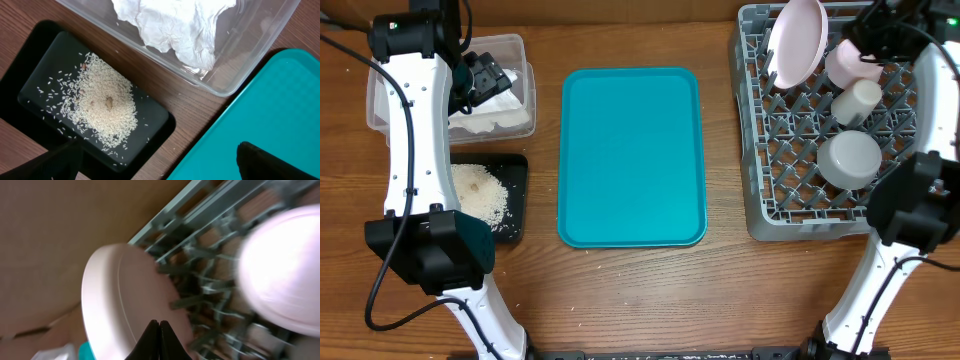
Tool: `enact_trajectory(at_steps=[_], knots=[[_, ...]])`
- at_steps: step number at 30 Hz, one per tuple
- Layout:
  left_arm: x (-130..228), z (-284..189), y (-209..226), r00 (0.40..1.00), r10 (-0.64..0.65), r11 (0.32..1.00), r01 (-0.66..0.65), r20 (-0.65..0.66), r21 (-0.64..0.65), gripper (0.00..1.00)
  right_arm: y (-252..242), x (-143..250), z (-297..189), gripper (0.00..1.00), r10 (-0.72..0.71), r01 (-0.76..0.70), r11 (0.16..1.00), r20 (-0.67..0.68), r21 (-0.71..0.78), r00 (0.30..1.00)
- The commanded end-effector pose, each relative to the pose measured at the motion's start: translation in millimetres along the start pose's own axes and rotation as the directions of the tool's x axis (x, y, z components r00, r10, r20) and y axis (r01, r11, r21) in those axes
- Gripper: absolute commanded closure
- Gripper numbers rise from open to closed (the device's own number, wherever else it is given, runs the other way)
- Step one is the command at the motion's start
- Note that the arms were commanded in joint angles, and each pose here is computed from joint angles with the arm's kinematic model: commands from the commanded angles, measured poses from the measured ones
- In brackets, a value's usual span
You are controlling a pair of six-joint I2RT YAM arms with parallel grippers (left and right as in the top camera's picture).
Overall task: Sort waste into correct bins and load items into the dishwasher
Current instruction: 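Push the plate upright into the rack slots with the right gripper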
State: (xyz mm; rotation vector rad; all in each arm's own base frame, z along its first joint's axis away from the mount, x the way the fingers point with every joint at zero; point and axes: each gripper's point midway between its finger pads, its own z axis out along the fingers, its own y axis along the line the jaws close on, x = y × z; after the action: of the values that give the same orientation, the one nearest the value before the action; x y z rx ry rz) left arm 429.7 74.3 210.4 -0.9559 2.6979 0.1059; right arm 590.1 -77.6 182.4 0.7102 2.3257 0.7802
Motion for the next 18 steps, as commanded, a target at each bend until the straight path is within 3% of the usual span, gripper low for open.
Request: enact_trajectory(at_steps=[1, 5, 13, 18], knots=[[-1.4, -4.6, -1.4, 1.0, -0.002, 1.0, 0.001, 0.011, 0.008, 0.0, 19.2, 15.7, 10.7, 0.96, -0.012, 0.003, 0.994, -0.075, -0.113, 0.997], [-1.4, -4.6, -1.4, 1.0, -0.002, 1.0, 0.001, 0.011, 0.008, 0.0, 19.6, 23.6, 16.8, 0.96, -0.022, 0.009, 0.992, -0.104, -0.123, 0.994], [-1.4, -4.6, -1.4, 1.0, -0.002, 1.0, 0.001, 0.011, 0.008, 0.0, 63.6, 42.0, -3.0, 0.96, -0.12, 0.047, 0.933, -0.185, -0.358, 0.975], [-1.4, -4.6, -1.4, 1.0, -0.002, 1.0, 0.001, 0.011, 0.008, 0.0, 80.2, 43.9, -24.8, 0.96, -0.163, 0.092, 0.922, -0.164, -0.376, 0.973]])
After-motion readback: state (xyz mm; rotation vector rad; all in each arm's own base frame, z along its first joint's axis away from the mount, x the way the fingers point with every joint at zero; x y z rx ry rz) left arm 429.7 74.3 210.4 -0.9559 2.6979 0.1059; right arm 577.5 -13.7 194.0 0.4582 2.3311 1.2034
